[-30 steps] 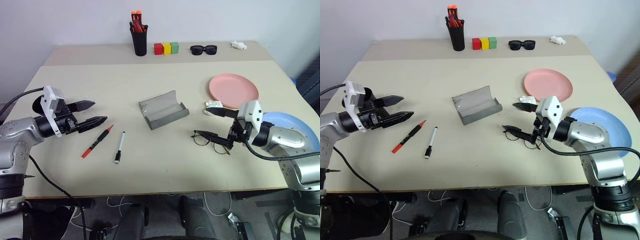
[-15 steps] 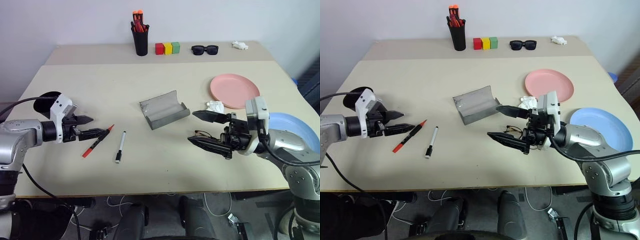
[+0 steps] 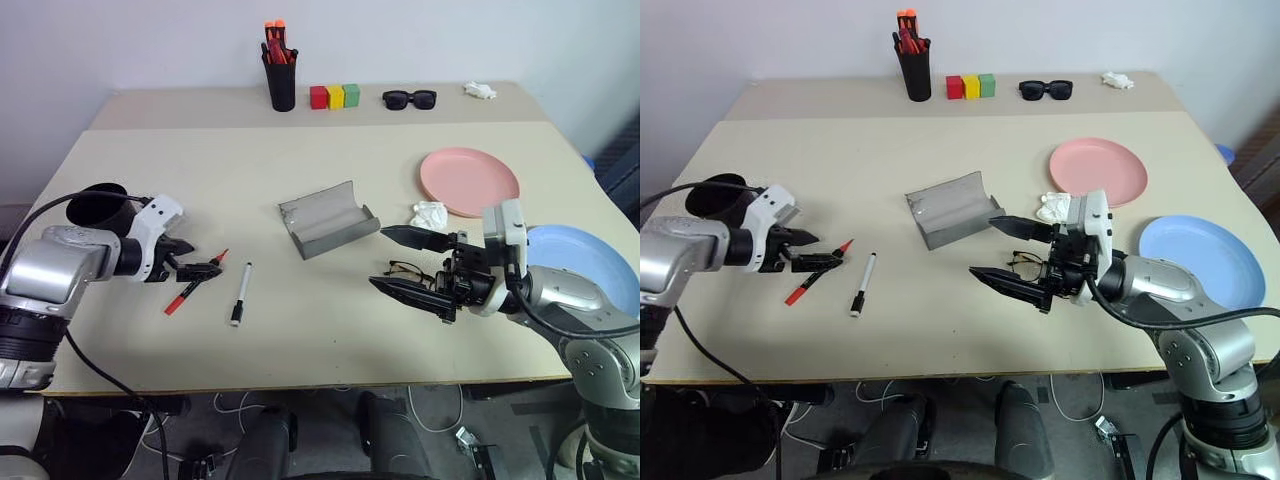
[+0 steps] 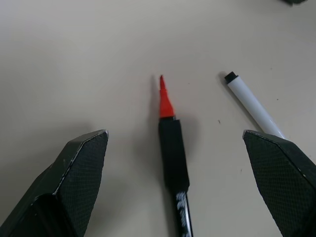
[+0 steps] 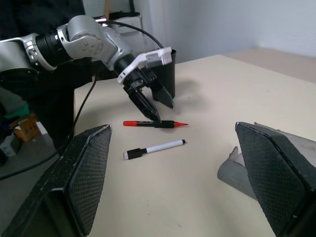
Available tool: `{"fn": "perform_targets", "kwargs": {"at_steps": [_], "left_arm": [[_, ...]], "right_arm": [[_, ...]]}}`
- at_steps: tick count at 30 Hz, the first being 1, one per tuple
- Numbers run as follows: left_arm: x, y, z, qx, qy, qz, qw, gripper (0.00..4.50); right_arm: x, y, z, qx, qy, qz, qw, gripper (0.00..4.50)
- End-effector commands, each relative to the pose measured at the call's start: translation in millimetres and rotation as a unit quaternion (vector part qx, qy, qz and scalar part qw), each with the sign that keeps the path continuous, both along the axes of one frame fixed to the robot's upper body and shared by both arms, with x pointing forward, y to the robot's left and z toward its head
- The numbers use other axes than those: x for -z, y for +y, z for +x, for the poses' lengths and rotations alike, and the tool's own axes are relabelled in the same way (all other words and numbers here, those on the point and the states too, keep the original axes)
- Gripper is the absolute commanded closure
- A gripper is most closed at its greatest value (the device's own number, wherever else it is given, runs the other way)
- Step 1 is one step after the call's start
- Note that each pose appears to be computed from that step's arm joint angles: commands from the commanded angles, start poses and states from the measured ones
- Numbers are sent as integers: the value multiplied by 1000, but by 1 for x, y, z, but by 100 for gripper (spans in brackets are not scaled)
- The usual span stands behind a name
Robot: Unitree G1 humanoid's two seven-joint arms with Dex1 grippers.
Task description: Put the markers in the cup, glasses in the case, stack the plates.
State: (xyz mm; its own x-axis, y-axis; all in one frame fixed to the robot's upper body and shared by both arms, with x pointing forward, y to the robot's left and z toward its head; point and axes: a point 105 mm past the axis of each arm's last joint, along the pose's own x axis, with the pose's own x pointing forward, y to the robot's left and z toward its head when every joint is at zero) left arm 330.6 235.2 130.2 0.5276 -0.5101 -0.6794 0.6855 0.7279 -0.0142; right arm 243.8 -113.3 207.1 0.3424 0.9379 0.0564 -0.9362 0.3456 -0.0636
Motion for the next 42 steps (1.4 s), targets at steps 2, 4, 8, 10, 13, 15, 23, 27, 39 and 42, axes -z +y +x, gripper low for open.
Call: {"fn": "perform_targets", "kwargs": {"at_steps": [2,4,8,10,13,15,23,27,39,42], "left_arm": [[4,-1,0,16,26,23,999,0],[7,2,-2,17,37,32,999,0],[15,8,-7,17,54,51,997,84],[17,8,-5,16,49,50,997,189],[16,5,-5,23,47,42,998,342],[13,6,-1,18,32,41,998,443],[-53,-2,26,3,-154,-65,986,447],[-98,-15,23,39,-248,-154,956,447],[-182,11,-4,-25,-442,-227,867,447],[-193,34,-12,-74,-477,-229,845,447]], "right_arm": [[-10,-1,-4,8,-33,-4,999,43],[-8,-4,-4,16,-34,-8,999,43],[-8,-7,-3,28,-37,-12,999,39],[-8,-8,-3,30,-38,-12,999,39],[-9,-8,-1,33,-42,-14,998,39],[-10,-8,0,33,-42,-14,998,39],[-9,-8,2,31,-42,-14,999,39],[-9,-7,4,27,-42,-14,999,39],[-12,-3,12,8,-51,-12,999,39],[-14,-3,14,5,-54,-11,998,39]]}}
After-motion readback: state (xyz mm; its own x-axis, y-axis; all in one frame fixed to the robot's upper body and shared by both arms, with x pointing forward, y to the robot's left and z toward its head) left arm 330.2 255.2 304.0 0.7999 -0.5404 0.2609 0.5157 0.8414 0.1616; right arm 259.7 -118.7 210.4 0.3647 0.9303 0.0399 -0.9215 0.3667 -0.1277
